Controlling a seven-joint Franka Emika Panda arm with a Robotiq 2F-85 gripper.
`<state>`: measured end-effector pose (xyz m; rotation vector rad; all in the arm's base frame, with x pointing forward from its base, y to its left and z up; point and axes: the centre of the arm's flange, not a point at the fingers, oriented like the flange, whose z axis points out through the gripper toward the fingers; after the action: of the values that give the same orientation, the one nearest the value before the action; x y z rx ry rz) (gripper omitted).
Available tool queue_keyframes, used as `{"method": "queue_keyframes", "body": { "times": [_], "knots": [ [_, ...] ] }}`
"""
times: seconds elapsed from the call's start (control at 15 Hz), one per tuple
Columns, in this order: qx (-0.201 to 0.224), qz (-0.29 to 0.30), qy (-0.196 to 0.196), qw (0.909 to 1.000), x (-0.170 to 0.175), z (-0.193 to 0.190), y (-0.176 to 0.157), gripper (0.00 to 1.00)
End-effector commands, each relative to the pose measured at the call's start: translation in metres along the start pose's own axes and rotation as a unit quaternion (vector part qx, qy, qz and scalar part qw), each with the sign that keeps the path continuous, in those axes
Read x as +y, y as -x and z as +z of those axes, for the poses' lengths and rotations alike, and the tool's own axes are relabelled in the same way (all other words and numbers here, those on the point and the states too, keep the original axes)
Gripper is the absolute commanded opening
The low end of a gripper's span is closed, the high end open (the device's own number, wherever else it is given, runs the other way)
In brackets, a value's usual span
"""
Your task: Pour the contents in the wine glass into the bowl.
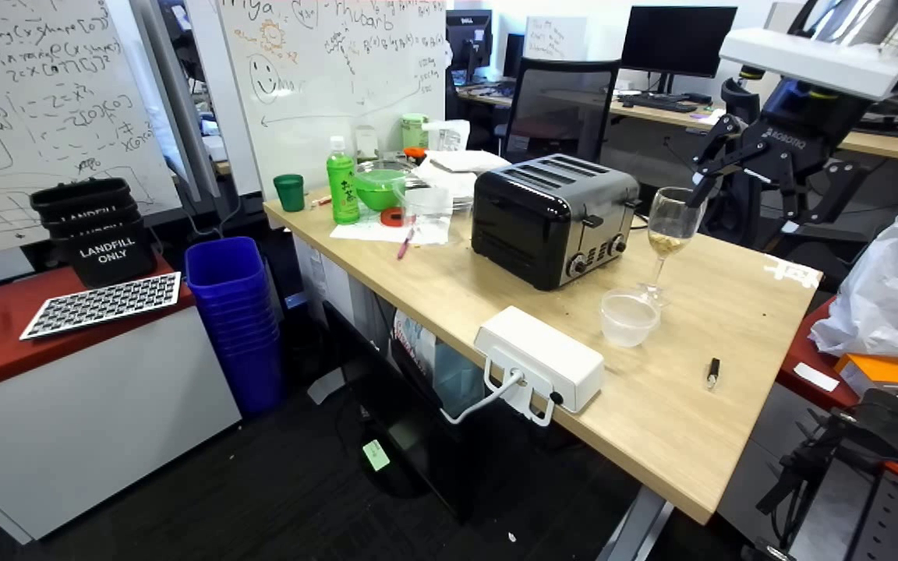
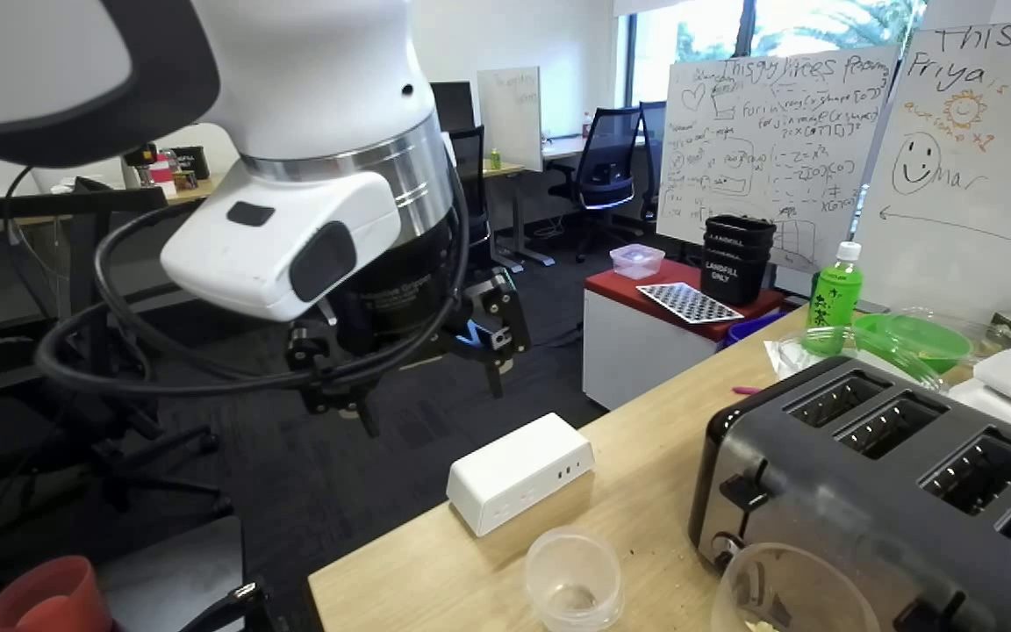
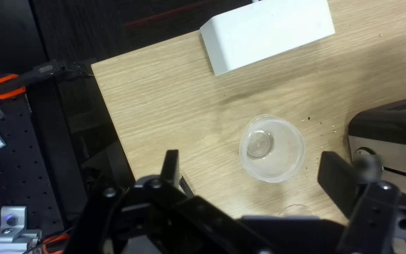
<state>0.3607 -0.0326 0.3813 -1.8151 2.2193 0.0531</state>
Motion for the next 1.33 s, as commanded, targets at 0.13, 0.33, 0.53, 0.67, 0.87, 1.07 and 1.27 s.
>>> {"method": "queue_keyframes", "body": {
  "times": [0.13,0.33,0.53,0.67,0.87,1.07,1.27],
  "knots": [
    [0.0,0.0,0.0,1.0,0.0,0.0,0.0,1.0],
    [-0.002,0.006,0.001,1.0,0.0,0.001,-0.001,1.0],
    [0.0,0.035,-0.002,0.9994,-0.001,0.005,-0.006,1.0],
    [0.004,0.07,-0.005,0.9975,-0.001,0.007,-0.012,1.0],
    [0.006,0.128,-0.017,0.9916,-0.002,0.009,-0.023,1.0],
    [0.001,0.181,-0.023,0.9832,-0.001,0.013,-0.04,1.0],
    [-0.001,0.229,-0.03,0.9729,0.005,0.018,-0.06,1.0]
  ]
}}
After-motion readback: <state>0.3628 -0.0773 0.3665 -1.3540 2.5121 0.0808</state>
